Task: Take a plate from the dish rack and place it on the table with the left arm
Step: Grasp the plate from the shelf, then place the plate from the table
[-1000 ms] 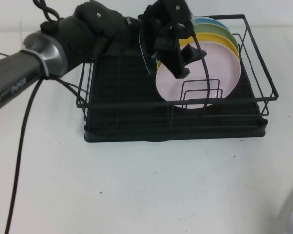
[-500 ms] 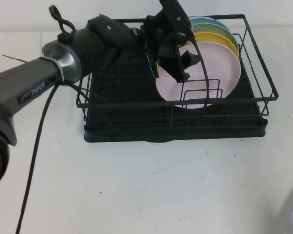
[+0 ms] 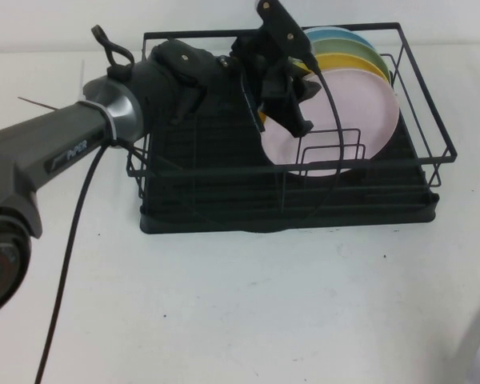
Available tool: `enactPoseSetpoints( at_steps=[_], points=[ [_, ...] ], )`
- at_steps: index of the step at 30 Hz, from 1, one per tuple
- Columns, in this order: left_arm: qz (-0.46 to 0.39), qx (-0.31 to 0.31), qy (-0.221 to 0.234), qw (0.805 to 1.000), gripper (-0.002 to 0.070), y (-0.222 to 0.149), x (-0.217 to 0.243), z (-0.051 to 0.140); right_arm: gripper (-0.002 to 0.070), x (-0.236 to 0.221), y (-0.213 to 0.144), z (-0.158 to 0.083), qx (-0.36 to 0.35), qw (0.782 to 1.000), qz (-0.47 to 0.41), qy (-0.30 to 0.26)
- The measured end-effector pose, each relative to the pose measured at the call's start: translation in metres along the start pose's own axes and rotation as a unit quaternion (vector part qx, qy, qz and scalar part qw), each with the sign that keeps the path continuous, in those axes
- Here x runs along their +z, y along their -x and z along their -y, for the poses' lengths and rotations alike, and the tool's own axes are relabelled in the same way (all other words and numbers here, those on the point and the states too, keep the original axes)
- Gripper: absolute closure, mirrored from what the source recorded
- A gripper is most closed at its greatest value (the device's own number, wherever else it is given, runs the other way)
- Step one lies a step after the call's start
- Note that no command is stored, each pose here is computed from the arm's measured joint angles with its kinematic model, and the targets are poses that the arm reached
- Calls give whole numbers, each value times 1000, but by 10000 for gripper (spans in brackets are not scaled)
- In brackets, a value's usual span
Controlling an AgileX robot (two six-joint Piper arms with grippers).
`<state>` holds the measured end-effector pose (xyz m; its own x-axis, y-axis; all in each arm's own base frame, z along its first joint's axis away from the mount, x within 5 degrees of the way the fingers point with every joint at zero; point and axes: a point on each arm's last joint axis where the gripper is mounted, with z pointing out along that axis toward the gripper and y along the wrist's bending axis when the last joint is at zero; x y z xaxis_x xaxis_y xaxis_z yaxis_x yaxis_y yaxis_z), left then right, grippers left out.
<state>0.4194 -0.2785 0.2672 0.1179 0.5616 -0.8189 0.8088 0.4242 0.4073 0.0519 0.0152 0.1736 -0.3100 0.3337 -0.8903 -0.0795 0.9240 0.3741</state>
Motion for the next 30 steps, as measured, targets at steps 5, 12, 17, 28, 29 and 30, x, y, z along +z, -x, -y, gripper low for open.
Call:
enactPoseSetpoints(
  at_steps=[5, 12, 17, 28, 29, 30],
  points=[
    [3, 6, 5, 1000, 591, 4, -1, 1, 694, 0, 0, 0, 1, 1000, 0, 0],
    [36, 23, 23, 999, 600, 37, -31, -8, 694, 0, 0, 0, 1, 1000, 0, 0],
    [82, 21, 32, 996, 602, 79, -78, -16, 694, 0, 0, 0, 1, 1000, 0, 0],
    [-40, -290, -222, 930, 602, 70, -162, -2, 694, 0, 0, 0, 2, 1000, 0, 1],
    [-56, -308, -235, 920, 602, 60, -161, 0, 694, 0, 0, 0, 2, 1000, 0, 1],
    [-74, -323, -249, 910, 603, 49, -160, 6, 694, 0, 0, 0, 2, 1000, 0, 1]
  ],
)
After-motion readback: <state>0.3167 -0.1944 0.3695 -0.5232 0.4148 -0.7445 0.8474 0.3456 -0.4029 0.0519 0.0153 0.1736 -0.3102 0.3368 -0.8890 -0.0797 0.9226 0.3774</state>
